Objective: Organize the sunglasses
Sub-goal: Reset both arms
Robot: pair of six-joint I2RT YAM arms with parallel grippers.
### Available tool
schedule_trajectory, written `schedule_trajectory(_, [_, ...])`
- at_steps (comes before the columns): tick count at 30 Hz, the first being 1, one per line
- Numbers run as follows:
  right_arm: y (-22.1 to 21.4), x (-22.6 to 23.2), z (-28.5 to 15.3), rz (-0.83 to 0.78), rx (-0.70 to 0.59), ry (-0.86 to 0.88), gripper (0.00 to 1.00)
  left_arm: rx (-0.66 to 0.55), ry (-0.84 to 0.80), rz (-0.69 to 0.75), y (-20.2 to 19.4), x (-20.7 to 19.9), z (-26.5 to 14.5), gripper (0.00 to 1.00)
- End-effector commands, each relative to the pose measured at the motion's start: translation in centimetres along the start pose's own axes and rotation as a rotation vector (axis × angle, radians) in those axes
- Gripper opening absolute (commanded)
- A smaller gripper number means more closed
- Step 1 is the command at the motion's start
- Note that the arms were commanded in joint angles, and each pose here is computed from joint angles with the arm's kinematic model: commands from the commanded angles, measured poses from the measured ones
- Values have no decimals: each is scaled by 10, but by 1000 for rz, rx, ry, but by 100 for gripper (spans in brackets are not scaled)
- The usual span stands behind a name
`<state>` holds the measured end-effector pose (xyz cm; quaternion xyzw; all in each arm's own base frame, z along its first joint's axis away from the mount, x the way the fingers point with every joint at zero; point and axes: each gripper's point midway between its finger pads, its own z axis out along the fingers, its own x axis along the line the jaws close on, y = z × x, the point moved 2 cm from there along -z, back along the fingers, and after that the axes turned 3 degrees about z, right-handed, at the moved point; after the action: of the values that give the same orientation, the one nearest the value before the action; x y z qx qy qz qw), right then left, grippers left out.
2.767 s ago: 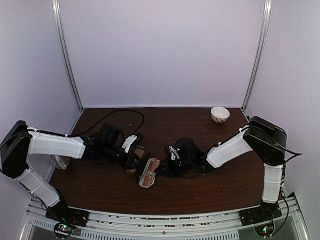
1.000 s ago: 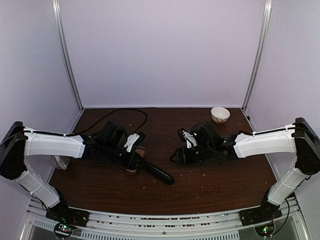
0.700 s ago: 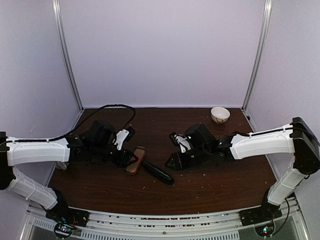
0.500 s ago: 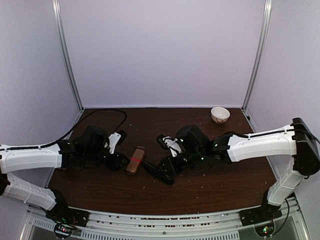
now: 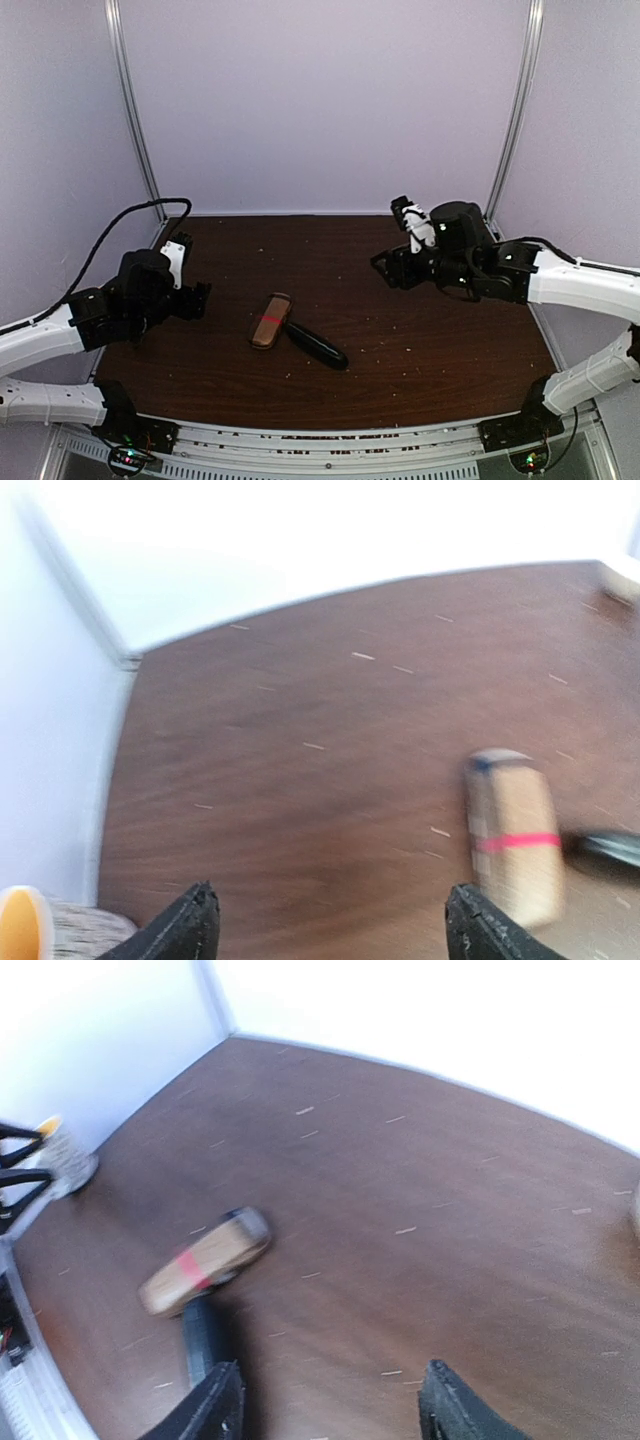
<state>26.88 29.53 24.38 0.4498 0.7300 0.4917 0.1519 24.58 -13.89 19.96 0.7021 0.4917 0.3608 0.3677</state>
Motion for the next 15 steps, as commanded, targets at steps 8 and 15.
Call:
schedule_trajectory(8, [8,-180,-96,104,-258,-631,65,-121,533,13,26,98,2,82])
schedule_trajectory(15, [-26,-242,-137,167,-405,-873,64,-161,672,-27,14,148,21,82])
